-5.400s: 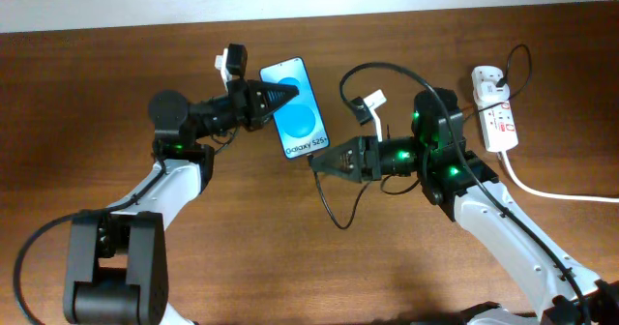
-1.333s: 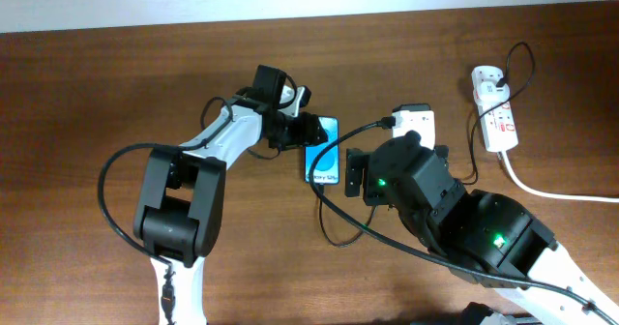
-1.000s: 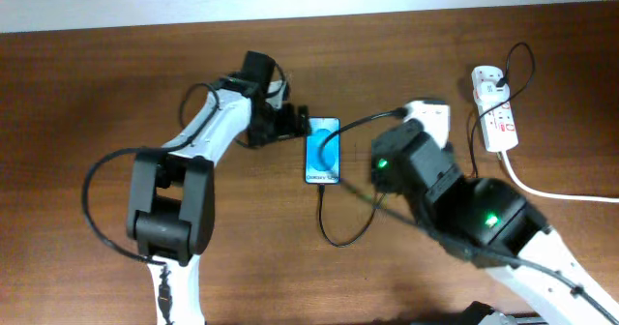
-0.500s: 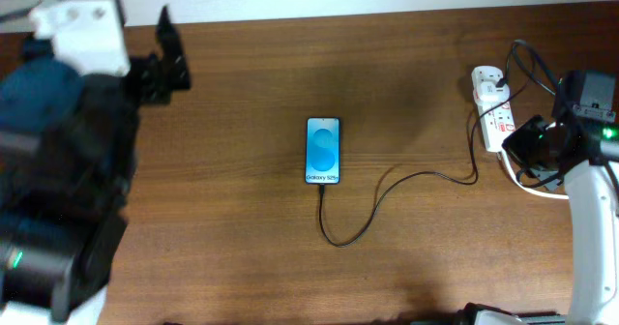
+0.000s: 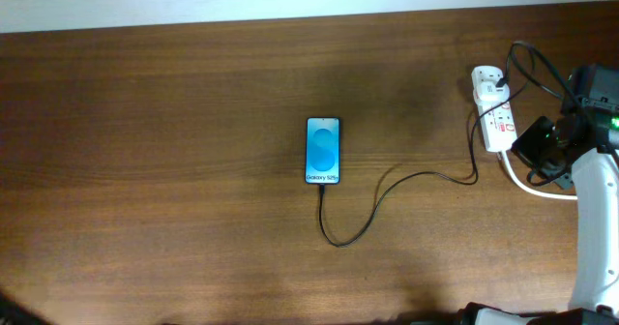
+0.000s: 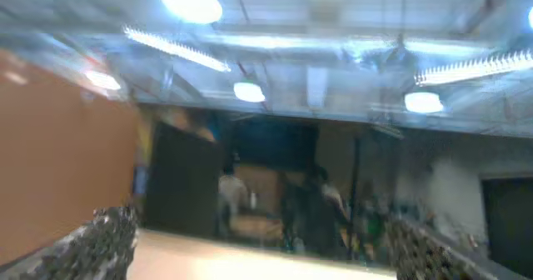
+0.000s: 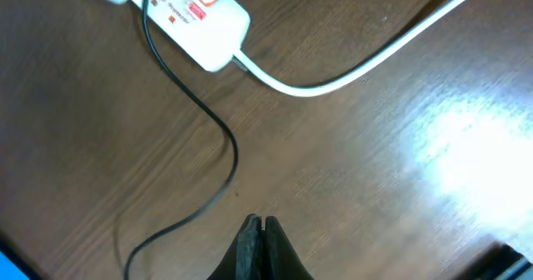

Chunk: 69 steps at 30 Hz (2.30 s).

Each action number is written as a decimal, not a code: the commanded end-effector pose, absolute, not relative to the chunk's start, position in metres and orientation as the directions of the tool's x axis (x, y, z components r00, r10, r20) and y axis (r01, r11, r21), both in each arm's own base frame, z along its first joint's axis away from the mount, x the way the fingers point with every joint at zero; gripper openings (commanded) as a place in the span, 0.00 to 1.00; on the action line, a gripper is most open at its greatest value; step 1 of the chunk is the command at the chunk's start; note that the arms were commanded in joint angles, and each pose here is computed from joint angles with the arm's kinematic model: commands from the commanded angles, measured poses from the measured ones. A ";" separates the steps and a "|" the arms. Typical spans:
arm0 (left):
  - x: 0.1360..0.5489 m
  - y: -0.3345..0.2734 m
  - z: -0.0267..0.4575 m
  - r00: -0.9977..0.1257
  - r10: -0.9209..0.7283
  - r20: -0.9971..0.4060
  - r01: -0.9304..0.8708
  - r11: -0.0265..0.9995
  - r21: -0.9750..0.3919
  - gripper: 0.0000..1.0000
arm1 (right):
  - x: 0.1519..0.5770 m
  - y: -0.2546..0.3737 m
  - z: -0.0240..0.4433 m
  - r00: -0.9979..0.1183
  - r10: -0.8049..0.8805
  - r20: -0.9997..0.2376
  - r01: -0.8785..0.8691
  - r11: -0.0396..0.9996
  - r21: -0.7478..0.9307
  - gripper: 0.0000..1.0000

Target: Plug charger to phone and switch on socket

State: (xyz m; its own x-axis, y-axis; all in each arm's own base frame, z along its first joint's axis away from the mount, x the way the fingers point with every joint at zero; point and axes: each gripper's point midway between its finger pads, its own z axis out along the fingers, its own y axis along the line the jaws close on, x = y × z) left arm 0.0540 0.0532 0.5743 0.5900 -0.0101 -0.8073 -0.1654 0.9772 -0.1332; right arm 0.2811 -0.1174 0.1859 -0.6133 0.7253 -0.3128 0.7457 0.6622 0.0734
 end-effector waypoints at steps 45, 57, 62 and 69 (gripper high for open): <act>0.218 0.031 0.145 -0.318 0.100 -0.943 -0.124 0.982 0.146 0.99 | 0.456 -0.161 0.079 -0.363 0.927 -0.097 0.785 0.360 0.505 0.04; 0.187 0.029 0.081 -0.578 0.085 -0.812 -0.079 0.984 0.160 0.99 | 0.470 -0.181 0.054 -0.310 0.939 -0.152 0.803 0.344 0.486 0.04; 0.187 0.029 0.081 -0.578 0.085 -0.812 -0.079 0.984 0.160 0.99 | 0.472 -0.182 0.054 -0.303 0.941 -0.154 0.802 0.339 0.492 0.04; 0.187 0.029 0.081 -0.578 0.085 -0.812 -0.079 0.984 0.160 0.99 | 0.474 -0.180 0.029 -0.290 0.950 -0.114 0.821 0.309 0.480 0.04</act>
